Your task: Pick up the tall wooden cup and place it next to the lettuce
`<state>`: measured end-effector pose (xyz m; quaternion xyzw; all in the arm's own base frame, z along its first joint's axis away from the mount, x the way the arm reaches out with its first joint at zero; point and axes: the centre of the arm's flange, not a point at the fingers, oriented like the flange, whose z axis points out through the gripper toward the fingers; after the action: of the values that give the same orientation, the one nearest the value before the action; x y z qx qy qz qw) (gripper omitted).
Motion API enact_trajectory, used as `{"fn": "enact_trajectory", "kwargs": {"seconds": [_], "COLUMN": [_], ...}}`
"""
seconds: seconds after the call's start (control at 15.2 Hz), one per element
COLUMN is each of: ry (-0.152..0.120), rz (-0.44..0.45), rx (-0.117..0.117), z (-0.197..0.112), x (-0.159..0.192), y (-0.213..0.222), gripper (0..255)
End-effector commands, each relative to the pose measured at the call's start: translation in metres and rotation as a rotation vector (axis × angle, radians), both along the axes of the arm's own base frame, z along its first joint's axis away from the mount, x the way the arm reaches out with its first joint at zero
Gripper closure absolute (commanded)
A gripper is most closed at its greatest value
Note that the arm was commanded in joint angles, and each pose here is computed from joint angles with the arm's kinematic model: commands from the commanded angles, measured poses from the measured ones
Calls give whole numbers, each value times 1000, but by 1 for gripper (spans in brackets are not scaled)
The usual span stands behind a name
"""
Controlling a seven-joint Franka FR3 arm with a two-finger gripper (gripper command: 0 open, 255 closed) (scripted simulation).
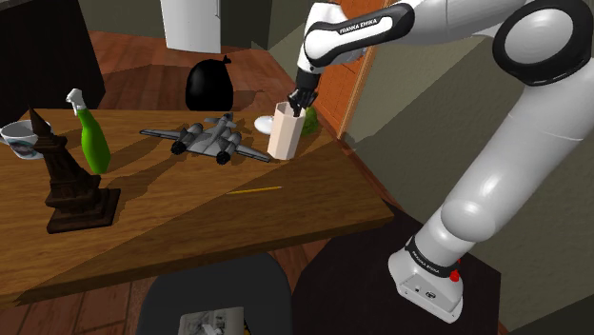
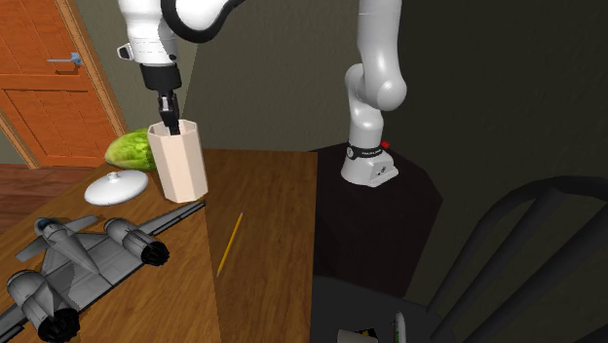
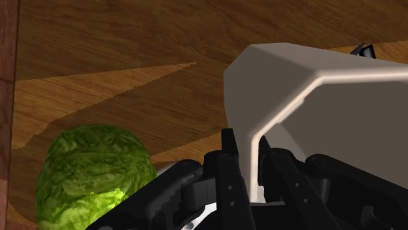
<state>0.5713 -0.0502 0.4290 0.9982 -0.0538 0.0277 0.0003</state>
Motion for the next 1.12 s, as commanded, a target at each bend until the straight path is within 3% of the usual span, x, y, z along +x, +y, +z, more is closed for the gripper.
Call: {"fn": "enact_trajectory", "kwargs": {"seconds": [0.0,0.2,0.73,0.79,1.06], "ry": [-2,-2,-2,-2,-2], "rz": [0,0,0,0,0], "rx": [0,0,0,0,0], "z": [-11,-29,-29,-29,-29], "x": [0,0,0,0,0], "y": [0,0,0,0,0], "gripper": [255,255,255,0,0]}}
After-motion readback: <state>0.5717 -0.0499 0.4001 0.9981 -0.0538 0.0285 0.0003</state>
